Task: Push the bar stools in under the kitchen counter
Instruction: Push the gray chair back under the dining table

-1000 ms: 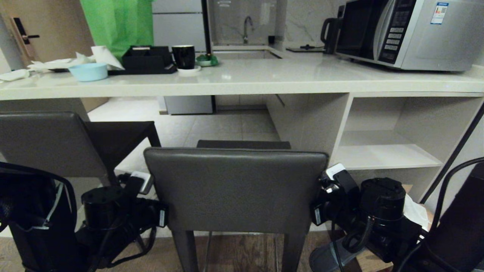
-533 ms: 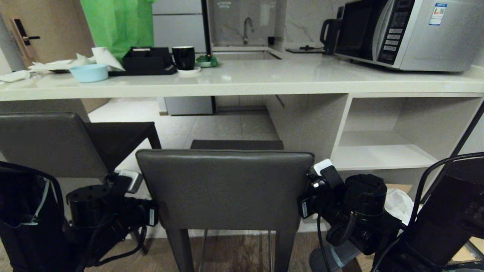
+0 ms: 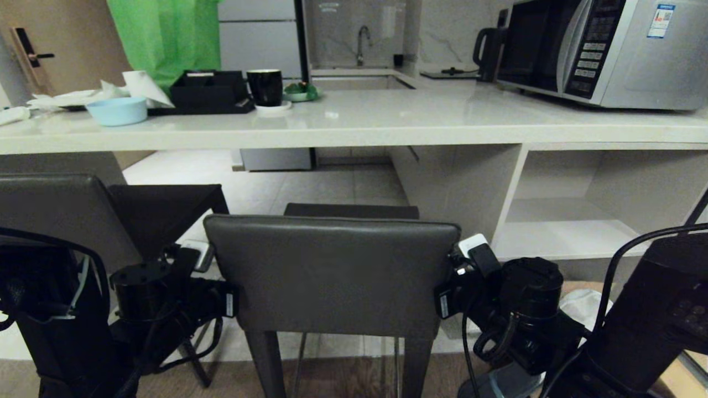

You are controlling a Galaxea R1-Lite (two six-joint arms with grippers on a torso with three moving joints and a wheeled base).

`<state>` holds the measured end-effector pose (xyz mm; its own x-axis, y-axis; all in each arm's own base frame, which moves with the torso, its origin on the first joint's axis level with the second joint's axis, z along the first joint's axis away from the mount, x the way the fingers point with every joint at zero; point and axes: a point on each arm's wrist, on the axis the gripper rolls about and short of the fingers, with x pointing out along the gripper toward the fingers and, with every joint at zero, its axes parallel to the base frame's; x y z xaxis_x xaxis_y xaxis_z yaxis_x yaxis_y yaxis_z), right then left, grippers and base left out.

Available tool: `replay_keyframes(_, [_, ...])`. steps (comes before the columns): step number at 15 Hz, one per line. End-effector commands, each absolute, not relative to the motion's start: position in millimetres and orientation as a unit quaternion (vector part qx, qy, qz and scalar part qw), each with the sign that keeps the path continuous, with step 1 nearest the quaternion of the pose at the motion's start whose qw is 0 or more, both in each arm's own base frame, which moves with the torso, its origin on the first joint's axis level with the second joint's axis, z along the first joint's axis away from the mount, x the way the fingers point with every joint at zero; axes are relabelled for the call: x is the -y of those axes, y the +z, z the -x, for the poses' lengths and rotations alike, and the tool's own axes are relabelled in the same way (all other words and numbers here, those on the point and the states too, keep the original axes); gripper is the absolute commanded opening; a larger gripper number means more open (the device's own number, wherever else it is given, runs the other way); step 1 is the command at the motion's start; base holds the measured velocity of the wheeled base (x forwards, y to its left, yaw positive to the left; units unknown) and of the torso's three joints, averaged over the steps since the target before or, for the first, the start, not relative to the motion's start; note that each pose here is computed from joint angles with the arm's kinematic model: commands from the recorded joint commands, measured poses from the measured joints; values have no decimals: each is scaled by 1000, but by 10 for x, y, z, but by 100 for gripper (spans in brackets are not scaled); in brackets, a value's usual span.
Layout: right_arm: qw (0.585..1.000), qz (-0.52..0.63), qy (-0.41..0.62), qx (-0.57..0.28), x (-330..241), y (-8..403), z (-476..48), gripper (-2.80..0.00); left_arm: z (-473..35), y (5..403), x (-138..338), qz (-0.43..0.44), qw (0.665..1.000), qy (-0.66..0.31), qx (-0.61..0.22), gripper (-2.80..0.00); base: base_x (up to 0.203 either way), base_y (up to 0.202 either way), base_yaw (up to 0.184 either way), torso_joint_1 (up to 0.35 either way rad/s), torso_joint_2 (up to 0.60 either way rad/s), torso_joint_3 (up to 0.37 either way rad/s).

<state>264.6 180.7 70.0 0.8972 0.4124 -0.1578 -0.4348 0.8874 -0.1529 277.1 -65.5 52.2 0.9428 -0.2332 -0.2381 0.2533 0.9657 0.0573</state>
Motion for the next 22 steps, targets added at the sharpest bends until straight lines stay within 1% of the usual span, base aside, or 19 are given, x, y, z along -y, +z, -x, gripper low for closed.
replay_keyframes(1, [969,93,221,-59,-1821,696,-2646,-280,-2766,524,673,-45,984,-128,-114,-280,195,0,4,2,-2,2])
replay_keyframes(14, [970,91,218,-57,-1815,719,-2624,-280,-2681,567,689,-44,983,-136,-113,-280,186,0,1,3,3,3])
replay_keyframes(18, [973,86,210,-45,-1709,857,-2549,-280,-2597,720,618,-40,988,-121,-92,-280,15,0,1,4,1,1])
replay_keyframes(22, [982,73,164,-49,-1364,944,-2536,-280,-2558,829,276,-29,995,-48,-80,-280,0,0,0,0,0,0])
